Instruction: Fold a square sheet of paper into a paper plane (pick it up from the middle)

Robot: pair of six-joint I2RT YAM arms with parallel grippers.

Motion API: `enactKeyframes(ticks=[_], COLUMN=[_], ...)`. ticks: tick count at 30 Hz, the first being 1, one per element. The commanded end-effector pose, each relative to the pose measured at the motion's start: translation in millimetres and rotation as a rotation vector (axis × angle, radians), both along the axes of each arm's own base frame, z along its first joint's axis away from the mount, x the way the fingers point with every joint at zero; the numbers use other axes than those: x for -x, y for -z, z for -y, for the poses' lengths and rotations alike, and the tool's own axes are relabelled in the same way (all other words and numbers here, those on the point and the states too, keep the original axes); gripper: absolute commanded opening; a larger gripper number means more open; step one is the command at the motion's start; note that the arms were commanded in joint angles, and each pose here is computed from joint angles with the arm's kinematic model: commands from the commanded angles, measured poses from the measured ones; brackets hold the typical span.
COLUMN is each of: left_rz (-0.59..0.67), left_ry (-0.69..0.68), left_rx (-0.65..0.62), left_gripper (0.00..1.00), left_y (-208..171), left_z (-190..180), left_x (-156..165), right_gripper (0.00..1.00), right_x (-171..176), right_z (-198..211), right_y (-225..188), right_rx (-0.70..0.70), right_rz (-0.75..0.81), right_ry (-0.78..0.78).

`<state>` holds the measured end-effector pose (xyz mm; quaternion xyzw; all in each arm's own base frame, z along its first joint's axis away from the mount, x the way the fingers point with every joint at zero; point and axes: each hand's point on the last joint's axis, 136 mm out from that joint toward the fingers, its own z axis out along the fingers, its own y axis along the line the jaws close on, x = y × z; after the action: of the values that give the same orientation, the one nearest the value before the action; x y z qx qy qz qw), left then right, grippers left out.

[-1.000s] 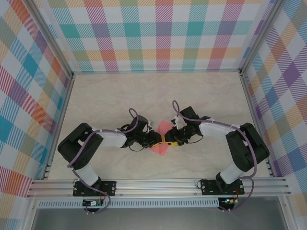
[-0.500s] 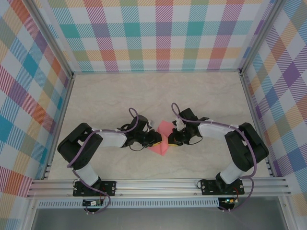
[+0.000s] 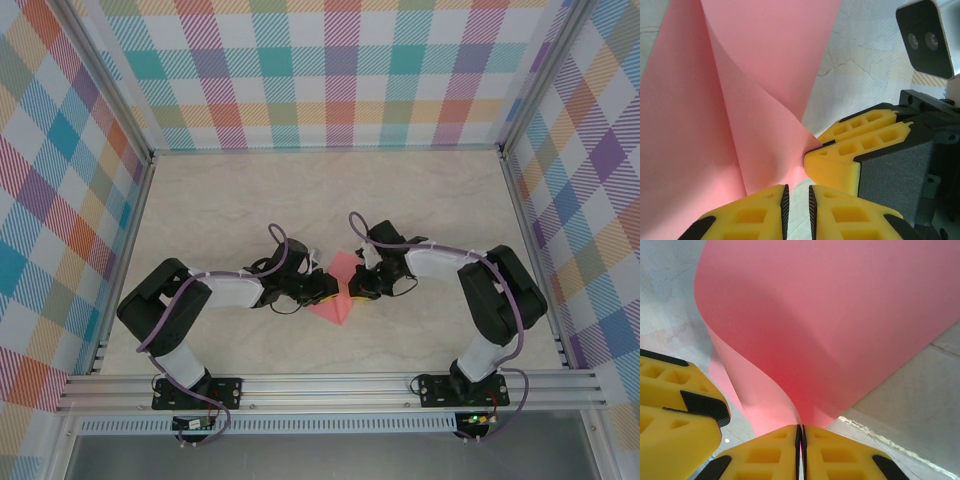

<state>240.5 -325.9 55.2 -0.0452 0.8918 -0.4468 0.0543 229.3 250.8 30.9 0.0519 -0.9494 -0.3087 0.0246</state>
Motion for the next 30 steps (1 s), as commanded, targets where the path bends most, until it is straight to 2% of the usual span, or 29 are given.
enactKeyframes(ticks=[1, 30], left_rz=[0.068, 0.023], left_ry=[-0.008, 0.024], left_rx=[0.049, -0.007], left_gripper=[0.19, 0.15], left_y=[-24, 3], left_z=[9, 19], left_x=[-6, -4], right_gripper=[0.13, 0.12], right_x=[-2, -9], right_z=[-4, -4], right_y=[-3, 10], right_rx=[-0.004, 0.043], right_rz=[0.007, -0.008], right_ry=[-0.039, -0.056])
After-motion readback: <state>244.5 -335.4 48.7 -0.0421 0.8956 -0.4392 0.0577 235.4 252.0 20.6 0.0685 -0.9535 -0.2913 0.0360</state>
